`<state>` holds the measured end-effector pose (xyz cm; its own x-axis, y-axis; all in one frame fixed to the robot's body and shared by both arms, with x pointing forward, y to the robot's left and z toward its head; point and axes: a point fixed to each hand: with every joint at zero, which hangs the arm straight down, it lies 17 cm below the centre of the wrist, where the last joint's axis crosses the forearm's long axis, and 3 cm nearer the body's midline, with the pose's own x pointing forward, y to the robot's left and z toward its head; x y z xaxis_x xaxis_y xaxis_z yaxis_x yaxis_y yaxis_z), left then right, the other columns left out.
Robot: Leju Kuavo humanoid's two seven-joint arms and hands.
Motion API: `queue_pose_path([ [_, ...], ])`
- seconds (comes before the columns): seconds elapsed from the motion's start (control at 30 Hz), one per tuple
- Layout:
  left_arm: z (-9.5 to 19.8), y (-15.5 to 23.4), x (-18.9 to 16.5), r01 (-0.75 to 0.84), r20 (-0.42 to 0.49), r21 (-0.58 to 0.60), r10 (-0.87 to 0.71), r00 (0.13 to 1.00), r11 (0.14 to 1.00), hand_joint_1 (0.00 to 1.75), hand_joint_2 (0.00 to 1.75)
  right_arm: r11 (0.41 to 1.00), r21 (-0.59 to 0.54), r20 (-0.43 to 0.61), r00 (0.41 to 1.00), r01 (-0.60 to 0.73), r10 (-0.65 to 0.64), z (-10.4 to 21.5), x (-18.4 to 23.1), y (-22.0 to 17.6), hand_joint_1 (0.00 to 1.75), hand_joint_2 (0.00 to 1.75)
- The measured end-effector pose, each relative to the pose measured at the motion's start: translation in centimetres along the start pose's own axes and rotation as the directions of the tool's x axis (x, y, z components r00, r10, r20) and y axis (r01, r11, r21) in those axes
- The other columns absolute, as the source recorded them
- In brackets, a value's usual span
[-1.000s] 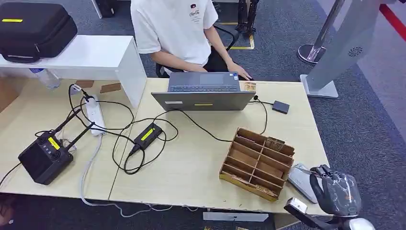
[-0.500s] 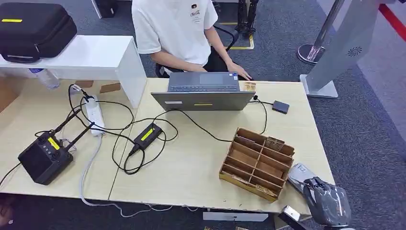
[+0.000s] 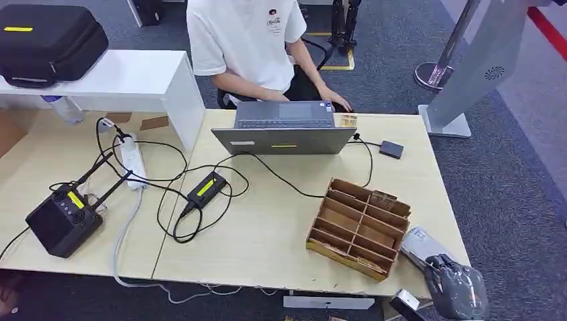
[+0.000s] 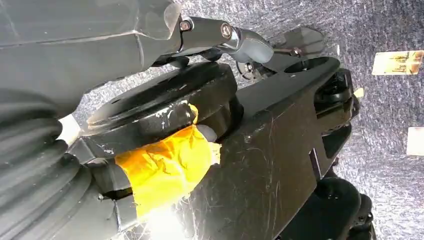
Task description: Pass the card to the sensor for recognition and then transmit it.
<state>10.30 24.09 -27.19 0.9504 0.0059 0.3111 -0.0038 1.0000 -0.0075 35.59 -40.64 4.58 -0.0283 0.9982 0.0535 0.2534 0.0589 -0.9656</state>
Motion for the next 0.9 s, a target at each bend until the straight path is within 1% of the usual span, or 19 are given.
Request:
queue_pose_path([
  [0.07, 0.0, 0.0, 0.0, 0.000, 0.000, 0.001, 0.000, 1.000, 1.000, 0.00, 1.75, 1.000, -0.020, -0.010, 1.000, 0.012, -0.012, -0.4, -0.1, -0.7, 1.75, 1.75],
  [0.13, 0.0, 0.1, 0.0, 0.001, 0.000, 0.002, -0.001, 1.000, 1.000, 0.00, 1.75, 0.997, -0.075, -0.035, 0.999, 0.029, -0.032, -1.5, -0.4, -2.7, 1.75, 1.75],
  [0.2, 0.0, 0.2, 0.0, 0.001, -0.001, 0.004, -0.001, 1.000, 1.000, 0.00, 1.75, 0.991, -0.128, -0.043, 0.998, 0.048, -0.054, -3.5, -0.8, -5.4, 1.75, 1.75],
  [0.33, 0.0, 0.2, 0.0, 0.002, -0.001, 0.003, -0.002, 1.000, 1.000, 0.00, 1.75, 0.968, -0.247, 0.012, 0.998, 0.055, -0.054, -8.0, -0.8, -11.6, 1.75, 1.75],
  [0.47, 0.0, 0.1, 0.0, 0.007, 0.000, 0.003, -0.007, 1.000, 1.000, 0.00, 1.75, 0.939, -0.339, 0.069, 0.997, 0.058, -0.037, -11.7, -0.3, -16.8, 1.75, 1.75],
  [0.6, 0.0, 0.0, 0.1, 0.023, 0.002, -0.001, -0.023, 1.000, 1.000, 0.00, 1.75, 0.910, -0.410, 0.112, 0.994, 0.061, -0.016, -15.5, 0.6, -21.3, 1.75, 1.75],
  [0.77, 0.0, -0.2, 0.3, 0.059, 0.007, -0.009, -0.059, 0.998, 0.998, 0.00, 1.75, 0.892, -0.450, 0.145, 0.989, 0.052, 0.016, -20.5, 3.1, -24.8, 1.75, 1.75],
  [0.9, -0.1, -0.4, 0.7, 0.116, 0.023, -0.018, -0.116, 0.993, 0.993, 0.00, 1.75, 0.894, -0.447, 0.148, 0.985, -0.009, 0.084, -24.7, 5.4, -25.9, 1.75, 1.75],
])
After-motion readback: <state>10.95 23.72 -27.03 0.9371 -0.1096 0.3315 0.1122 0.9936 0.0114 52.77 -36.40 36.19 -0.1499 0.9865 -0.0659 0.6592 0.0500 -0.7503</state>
